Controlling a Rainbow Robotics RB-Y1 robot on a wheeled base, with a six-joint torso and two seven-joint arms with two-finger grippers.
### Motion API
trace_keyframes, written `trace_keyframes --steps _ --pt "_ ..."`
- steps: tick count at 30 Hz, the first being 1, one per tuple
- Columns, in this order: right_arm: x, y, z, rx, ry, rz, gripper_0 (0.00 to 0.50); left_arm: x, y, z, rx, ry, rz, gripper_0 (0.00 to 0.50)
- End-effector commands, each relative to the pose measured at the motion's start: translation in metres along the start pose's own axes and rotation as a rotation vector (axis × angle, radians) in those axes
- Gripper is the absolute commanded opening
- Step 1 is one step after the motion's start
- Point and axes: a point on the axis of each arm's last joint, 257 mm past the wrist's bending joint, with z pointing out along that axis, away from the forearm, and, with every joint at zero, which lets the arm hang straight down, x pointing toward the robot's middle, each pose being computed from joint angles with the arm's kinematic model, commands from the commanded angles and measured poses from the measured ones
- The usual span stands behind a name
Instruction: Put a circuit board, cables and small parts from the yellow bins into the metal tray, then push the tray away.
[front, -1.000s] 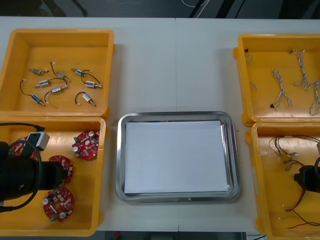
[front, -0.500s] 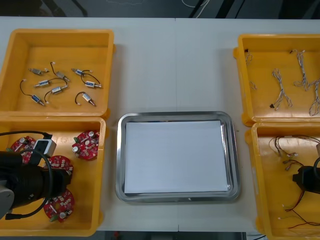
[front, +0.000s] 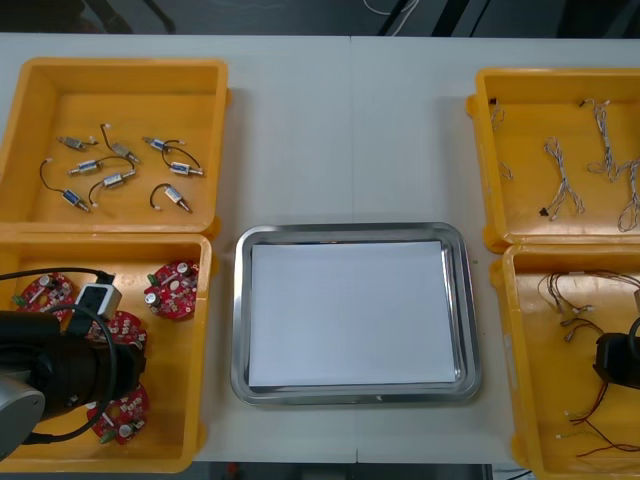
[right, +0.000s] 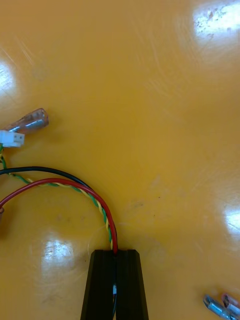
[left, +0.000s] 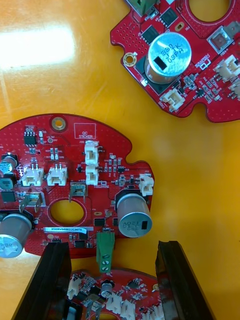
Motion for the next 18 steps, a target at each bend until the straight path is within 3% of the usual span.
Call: trace_keyframes --steps 1,8,18 --pt "-0.003 -0.01 -0.023 -0.025 0.013 0.069 0.0 0.009 -0.002 0.001 0.002 0.0 -0.021 0.5" --pt "-0.031 -0.016 -0.068 -0.032 0.011 0.05 0.0 0.009 0.0 0.006 0.0 -0.012 -0.023 0.5" --pt "-0.066 -0.044 -0.128 0.093 0.009 -0.048 0.0 0.013 0.001 0.007 -0.001 -0.004 -0.025 0.5"
